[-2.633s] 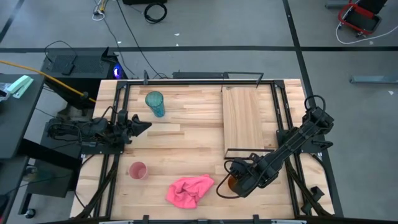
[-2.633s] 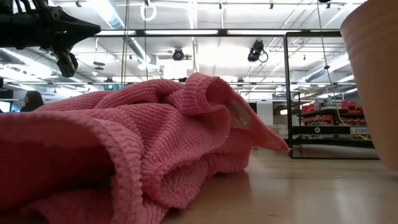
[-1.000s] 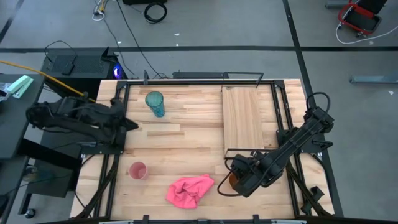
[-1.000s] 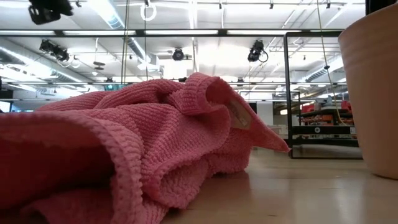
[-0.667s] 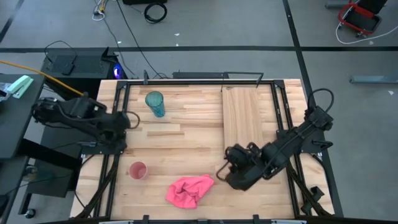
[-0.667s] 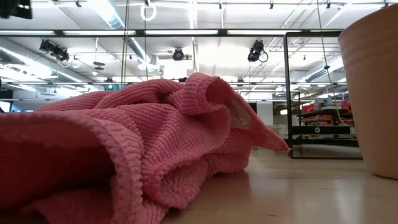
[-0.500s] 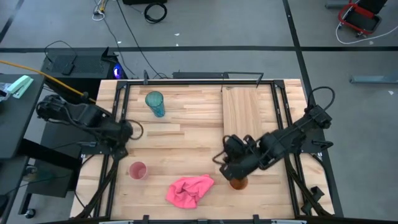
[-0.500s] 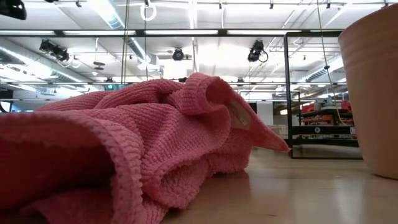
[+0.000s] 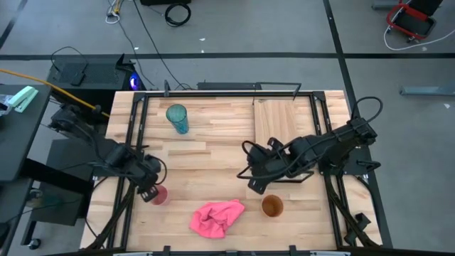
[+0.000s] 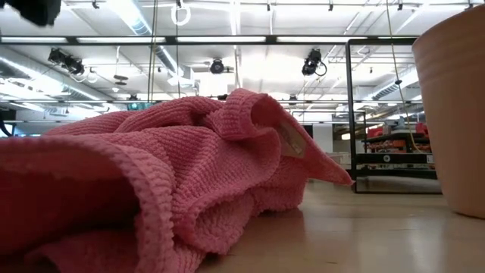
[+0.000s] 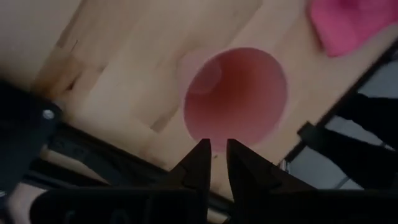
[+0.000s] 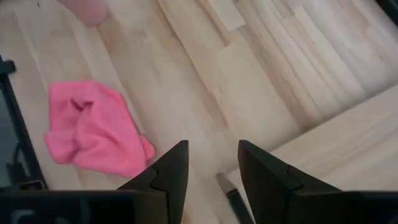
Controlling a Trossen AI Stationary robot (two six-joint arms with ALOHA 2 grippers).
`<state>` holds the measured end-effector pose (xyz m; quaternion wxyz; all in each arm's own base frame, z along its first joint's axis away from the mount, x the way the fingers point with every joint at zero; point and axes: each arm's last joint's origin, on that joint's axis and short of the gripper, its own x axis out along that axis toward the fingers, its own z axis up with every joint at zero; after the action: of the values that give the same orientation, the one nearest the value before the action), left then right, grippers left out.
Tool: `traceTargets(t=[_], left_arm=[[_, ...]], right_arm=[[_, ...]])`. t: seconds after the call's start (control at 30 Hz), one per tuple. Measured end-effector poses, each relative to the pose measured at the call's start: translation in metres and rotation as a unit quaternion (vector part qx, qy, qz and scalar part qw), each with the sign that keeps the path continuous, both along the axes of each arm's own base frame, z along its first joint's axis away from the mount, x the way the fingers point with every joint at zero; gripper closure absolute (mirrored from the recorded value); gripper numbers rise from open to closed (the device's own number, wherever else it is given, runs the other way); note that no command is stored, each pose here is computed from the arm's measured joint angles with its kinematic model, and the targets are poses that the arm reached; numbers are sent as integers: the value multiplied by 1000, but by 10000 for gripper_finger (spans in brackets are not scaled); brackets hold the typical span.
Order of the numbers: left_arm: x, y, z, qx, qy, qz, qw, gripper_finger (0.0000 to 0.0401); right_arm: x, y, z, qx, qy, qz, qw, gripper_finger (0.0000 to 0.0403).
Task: Stack small to large cups/mugs on shelf
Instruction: Put the pink cup on the shelf
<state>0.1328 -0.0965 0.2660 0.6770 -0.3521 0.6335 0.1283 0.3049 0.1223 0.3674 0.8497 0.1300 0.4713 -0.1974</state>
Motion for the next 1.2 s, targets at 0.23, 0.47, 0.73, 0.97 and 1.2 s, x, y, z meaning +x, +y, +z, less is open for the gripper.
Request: traceTargets(t=[0.23, 0.47, 0.73, 0.97, 1.2], left_arm=[[-3, 2, -21, 4, 36, 54, 998, 332], [-1, 2, -21, 9, 25, 60, 998, 309], [1, 2, -23, 37, 12, 67, 997, 301], [8, -2, -31, 56, 32, 46, 997, 298], [14, -7, -41, 63, 62, 38, 995, 299]], right_arm=[[0, 0, 0, -14, 6, 24, 1000, 256], [0, 0, 0, -15, 6, 24, 1000, 256], [0, -1, 0, -21, 3, 20, 1000, 256], [1, -1, 0, -21, 1, 19, 1000, 256], [1, -1, 0, -21, 1, 19, 1000, 256]])
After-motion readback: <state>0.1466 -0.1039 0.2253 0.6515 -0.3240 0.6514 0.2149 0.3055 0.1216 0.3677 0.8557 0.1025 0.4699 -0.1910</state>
